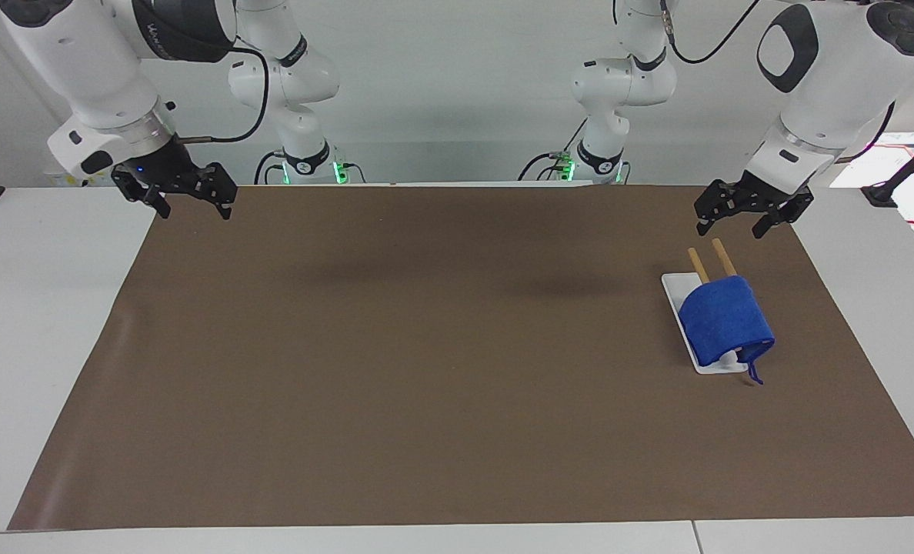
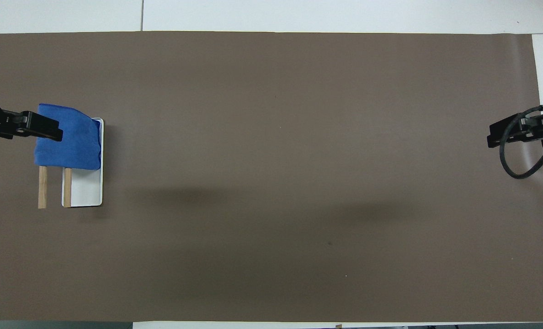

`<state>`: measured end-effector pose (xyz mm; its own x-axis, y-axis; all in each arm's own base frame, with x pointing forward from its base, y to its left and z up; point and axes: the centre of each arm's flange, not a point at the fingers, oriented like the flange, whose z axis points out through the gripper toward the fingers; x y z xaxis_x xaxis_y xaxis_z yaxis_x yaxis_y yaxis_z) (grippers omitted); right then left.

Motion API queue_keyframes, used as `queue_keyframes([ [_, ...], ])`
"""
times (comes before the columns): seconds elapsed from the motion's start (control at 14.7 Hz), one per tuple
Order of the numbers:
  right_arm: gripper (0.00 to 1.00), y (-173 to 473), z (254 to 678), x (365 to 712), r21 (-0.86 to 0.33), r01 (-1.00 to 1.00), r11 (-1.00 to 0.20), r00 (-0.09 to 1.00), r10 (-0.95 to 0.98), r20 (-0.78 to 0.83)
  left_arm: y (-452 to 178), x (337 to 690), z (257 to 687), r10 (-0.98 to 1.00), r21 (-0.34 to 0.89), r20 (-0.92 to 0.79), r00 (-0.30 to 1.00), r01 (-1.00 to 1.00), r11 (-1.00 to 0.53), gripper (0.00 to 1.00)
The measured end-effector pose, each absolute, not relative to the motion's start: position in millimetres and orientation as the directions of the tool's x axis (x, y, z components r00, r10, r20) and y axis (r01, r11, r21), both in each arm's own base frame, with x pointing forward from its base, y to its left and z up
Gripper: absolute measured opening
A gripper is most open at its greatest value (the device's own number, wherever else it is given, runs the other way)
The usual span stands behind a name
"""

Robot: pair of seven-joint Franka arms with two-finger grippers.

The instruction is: Right arm passes towel to left arm to hang

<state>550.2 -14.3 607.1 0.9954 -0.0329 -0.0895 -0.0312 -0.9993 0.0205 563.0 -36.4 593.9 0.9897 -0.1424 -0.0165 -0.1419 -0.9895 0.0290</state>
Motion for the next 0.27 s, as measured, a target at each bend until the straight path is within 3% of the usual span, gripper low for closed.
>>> queue_keyframes([
  [0.27, 1.00, -14.7, 611.8, 546.6, 0.018, -0.031, -0.999, 0.996, -0.032, -0.082, -36.1, 563.0, 593.9, -0.142, 0.029, -0.017, 0.990, -0.141, -0.990, 1.00],
])
